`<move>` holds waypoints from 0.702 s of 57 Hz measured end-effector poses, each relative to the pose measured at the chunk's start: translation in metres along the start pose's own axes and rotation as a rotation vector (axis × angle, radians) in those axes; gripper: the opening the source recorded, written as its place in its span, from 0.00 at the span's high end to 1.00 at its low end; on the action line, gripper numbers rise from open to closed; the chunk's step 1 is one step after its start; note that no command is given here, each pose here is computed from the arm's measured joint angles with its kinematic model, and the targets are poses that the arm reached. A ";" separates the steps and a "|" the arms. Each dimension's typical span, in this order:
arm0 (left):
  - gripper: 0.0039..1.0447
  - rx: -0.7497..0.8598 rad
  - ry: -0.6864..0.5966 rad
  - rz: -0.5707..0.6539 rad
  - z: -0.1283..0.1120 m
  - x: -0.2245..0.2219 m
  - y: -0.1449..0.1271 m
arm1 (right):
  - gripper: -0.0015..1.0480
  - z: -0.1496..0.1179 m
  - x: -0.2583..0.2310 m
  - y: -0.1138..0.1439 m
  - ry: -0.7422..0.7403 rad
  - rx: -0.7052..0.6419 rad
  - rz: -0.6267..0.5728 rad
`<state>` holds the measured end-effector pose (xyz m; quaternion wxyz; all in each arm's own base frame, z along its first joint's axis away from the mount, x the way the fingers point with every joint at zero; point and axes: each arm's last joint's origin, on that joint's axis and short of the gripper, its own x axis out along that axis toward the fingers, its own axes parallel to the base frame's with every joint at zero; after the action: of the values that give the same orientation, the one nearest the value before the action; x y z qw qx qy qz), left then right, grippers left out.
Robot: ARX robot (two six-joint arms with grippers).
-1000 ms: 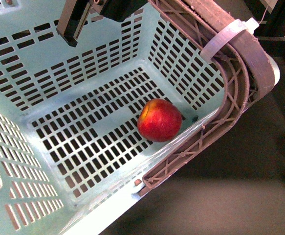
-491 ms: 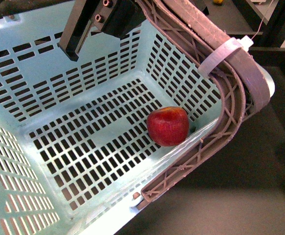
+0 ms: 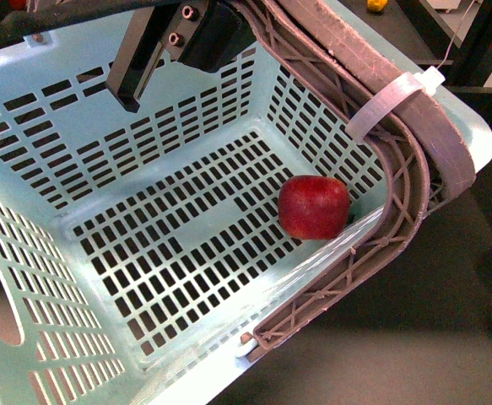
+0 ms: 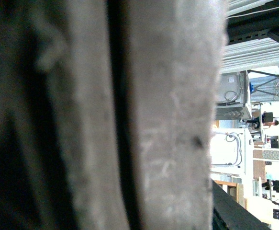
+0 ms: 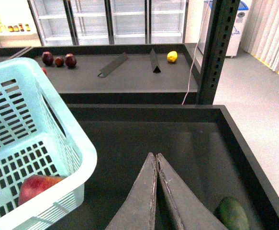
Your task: Pick apple with right arm and hold basket with left
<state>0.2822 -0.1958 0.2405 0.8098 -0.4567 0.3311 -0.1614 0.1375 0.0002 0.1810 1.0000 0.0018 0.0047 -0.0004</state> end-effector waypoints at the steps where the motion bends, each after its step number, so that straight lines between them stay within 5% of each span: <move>1: 0.71 0.000 0.000 0.000 0.000 0.000 0.000 | 0.98 0.000 0.000 0.000 0.000 0.000 0.000; 40: 0.71 0.000 -0.001 0.000 0.000 0.000 0.000 | 0.98 -0.009 -0.023 0.000 -0.027 0.000 0.001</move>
<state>0.2822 -0.1958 0.2405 0.8101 -0.4565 0.3308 -0.1611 0.1147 0.0001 0.1725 1.0000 0.0016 -0.0091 0.0000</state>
